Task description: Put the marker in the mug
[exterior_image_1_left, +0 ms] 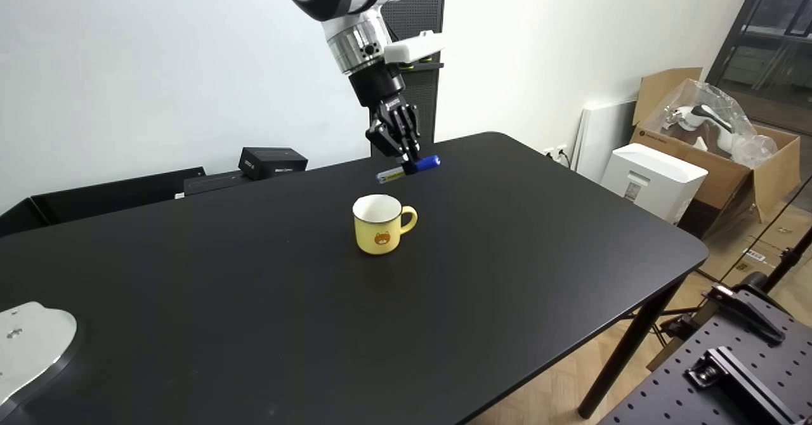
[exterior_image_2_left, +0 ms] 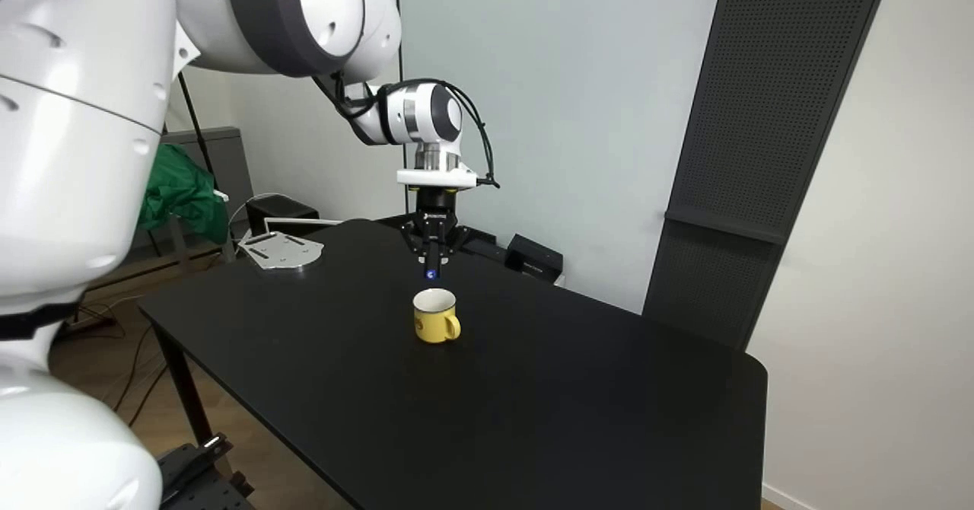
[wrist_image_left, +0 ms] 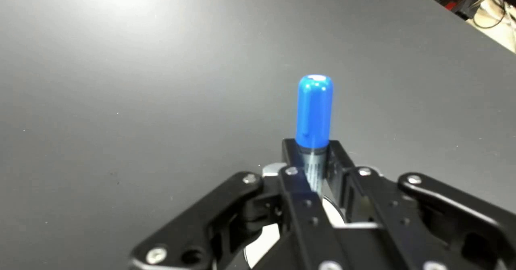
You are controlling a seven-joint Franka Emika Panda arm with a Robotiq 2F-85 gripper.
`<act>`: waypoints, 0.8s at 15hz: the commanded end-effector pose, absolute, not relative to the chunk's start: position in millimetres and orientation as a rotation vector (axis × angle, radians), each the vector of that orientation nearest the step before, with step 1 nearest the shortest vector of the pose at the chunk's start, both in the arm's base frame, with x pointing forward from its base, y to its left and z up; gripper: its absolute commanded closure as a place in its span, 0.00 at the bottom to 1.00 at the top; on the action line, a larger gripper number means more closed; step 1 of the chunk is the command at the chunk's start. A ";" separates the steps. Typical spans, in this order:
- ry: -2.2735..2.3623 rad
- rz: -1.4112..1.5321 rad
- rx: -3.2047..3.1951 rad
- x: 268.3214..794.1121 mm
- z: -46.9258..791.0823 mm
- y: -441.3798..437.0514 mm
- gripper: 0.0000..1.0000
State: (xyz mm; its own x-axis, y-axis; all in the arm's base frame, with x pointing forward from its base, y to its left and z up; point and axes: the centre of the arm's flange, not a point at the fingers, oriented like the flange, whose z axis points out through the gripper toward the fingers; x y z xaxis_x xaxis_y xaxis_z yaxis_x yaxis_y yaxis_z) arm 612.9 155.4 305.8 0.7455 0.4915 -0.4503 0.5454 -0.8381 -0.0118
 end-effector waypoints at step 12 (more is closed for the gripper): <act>0.748 -0.917 2.723 631.3 274.1 144.3 0.95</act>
